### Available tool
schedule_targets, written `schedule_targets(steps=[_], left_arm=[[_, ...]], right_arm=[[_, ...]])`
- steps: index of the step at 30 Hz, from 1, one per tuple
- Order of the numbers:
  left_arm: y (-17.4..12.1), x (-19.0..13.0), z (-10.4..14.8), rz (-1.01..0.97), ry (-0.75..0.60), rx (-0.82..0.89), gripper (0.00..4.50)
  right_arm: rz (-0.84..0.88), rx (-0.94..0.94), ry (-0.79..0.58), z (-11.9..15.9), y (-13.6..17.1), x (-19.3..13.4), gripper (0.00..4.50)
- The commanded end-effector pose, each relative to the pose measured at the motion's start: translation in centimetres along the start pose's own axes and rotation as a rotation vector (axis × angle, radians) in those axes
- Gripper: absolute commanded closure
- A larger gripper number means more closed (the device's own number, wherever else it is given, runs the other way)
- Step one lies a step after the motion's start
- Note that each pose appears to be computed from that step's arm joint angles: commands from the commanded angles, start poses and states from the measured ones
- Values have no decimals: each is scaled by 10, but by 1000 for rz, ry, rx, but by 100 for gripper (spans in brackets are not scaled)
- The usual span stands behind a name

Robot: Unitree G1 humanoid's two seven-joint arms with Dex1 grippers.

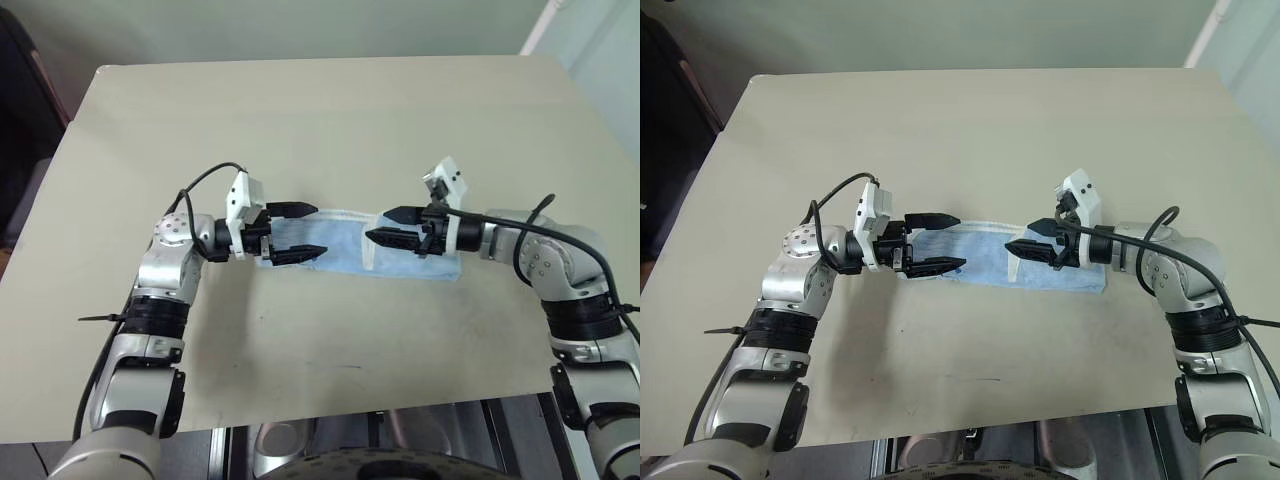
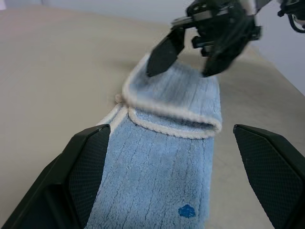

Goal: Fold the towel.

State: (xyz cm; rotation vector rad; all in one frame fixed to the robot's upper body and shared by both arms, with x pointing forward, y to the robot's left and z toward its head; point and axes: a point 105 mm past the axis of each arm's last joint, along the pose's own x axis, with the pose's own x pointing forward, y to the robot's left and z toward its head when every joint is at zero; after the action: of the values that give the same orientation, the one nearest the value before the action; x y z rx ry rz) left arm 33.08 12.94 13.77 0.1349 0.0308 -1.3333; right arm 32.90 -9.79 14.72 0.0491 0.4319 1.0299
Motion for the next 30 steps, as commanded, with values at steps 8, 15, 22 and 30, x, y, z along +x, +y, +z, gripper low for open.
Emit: schedule_targets(steps=[8, 15, 22, 30], left_arm=[[-1, -5, 40, 4, -225, -18, 0], [-17, 23, 64, -91, -364, -95, 166], [-42, 84, 35, -137, -332, -38, 433], [-37, 135, 18, -33, -250, 82, 447]], right_arm=[[-14, -61, -197, 26, 13, -41, 44], [-103, -118, -355, 30, 23, -70, 235], [-328, -66, -427, 19, -3, -79, 450], [-570, -84, -362, -2, -43, -65, 450]])
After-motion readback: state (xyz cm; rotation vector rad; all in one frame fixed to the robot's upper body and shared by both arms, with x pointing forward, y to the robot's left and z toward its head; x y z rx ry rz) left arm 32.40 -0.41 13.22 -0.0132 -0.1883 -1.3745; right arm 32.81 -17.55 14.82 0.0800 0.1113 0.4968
